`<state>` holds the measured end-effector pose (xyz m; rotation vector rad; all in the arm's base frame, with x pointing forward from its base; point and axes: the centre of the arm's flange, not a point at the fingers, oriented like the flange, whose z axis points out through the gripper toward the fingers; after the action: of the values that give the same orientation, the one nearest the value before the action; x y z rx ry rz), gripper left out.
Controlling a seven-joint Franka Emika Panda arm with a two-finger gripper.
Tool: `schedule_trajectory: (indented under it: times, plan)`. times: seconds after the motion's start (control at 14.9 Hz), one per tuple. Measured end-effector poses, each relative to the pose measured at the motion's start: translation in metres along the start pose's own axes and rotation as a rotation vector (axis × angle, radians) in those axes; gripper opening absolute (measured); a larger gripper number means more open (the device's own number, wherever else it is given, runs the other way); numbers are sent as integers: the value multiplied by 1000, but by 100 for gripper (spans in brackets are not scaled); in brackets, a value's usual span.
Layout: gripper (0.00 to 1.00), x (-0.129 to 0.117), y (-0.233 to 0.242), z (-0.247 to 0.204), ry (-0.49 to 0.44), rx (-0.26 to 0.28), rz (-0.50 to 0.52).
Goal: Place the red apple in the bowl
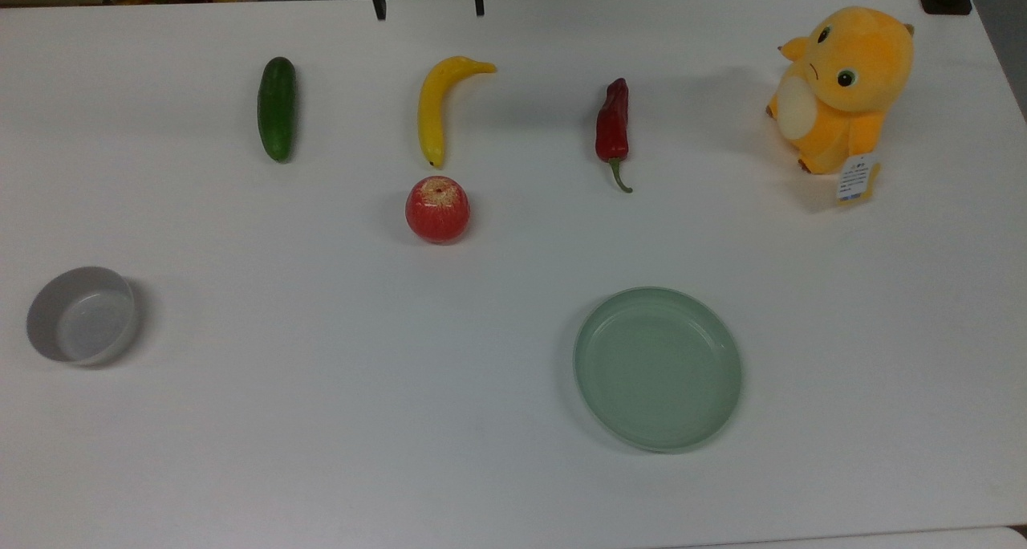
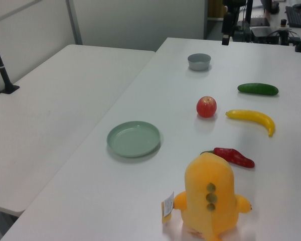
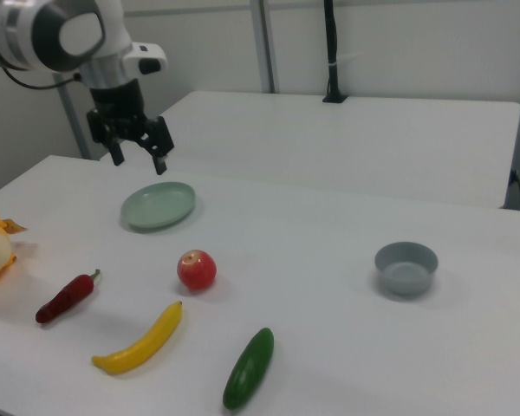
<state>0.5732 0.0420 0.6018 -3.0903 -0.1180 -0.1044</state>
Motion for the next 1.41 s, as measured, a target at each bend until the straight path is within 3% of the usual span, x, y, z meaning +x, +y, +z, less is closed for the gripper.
schedule_trajectory:
  times: [0.54, 1.01, 1.41]
  plan:
    - [100, 52, 31, 114, 20, -8, -7]
    - [100, 41, 28, 190, 15, -34, -30]
    - [100, 35, 26, 229, -31, -57, -56]
